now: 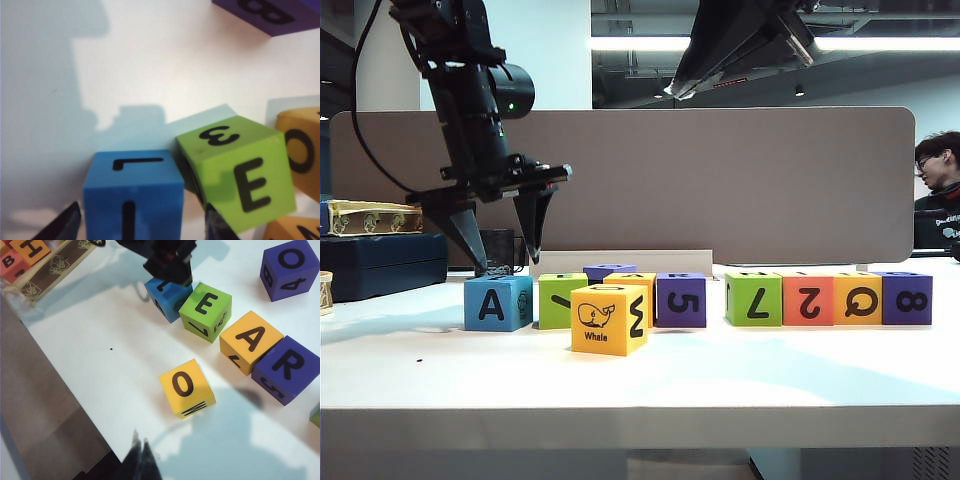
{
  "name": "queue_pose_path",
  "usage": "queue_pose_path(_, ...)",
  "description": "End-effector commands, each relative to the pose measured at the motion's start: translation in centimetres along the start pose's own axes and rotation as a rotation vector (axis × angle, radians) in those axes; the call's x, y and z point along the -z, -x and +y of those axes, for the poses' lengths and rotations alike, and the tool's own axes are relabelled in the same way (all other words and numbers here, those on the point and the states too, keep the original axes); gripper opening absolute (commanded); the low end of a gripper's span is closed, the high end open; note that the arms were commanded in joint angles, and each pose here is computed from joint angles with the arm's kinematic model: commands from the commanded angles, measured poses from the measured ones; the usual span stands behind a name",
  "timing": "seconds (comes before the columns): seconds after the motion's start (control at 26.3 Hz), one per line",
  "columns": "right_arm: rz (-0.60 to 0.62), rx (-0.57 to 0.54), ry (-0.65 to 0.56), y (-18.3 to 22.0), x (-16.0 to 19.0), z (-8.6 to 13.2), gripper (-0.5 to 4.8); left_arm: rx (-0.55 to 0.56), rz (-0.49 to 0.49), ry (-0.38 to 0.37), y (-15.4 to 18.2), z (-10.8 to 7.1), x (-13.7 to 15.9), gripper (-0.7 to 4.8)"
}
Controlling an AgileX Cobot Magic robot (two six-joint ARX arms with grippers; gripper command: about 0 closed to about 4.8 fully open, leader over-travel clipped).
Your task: Select the appropriate blocks from the scattered letter blocks on the table and arrange them in a row to spell out "LEARNING".
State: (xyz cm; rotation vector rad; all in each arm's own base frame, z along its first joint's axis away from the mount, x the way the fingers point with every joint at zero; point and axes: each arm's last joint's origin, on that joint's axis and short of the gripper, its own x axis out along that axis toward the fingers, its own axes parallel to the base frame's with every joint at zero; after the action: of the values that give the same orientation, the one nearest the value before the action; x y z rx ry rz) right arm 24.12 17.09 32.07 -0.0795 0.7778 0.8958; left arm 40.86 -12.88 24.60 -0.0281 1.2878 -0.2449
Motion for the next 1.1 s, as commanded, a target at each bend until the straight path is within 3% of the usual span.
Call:
queue_pose_path(0.04,-0.015,0.006,0.005,0.1,-0.2,0.1,-0.02,-0.005,-0.019,-0.029,1.8,-0.3,-0.4,3.09)
queue_pose_path(0.34,-0.022,0.134,0.005,0.2,-0.3,-0.4,-0.01,-0.141,-0.101,-0.071,5.2,-0.4,-1.5,2.95)
queue_pose_path(0.49,-0.009,0.274,0.007,0.3,-0.1,-0.8,-0.01,-0.307,-0.094,-0.115,5.4,0.1,-1.3,2.07)
queue_pose_path(0.57,-0.004,0.34,0.006,0.3,-0.1,-1.0,-0.01,-0.383,-0.072,-0.114,5.4,0.4,-1.1,1.33)
queue_pose_path(0.72,-0.004,0.351,0.006,0.4,-0.1,-1.0,-0.01,-0.386,-0.042,-0.108,5.1,0.8,-0.9,0.48)
queue_pose_path(0.88,-0.005,0.351,0.006,0.4,-0.1,-1.0,-0.01,-0.392,0.004,-0.105,4.0,1.3,-0.3,0.37)
queue_pose_path(0.95,-0.005,0.351,0.006,0.4,-0.1,-1.0,-0.01,-0.389,0.031,-0.098,3.3,1.8,0.0,-0.05)
queue_pose_path(1.1,-0.007,0.343,0.006,0.4,-0.1,-1.0,-0.01,-0.357,0.095,-0.087,1.2,2.6,1.0,-0.06)
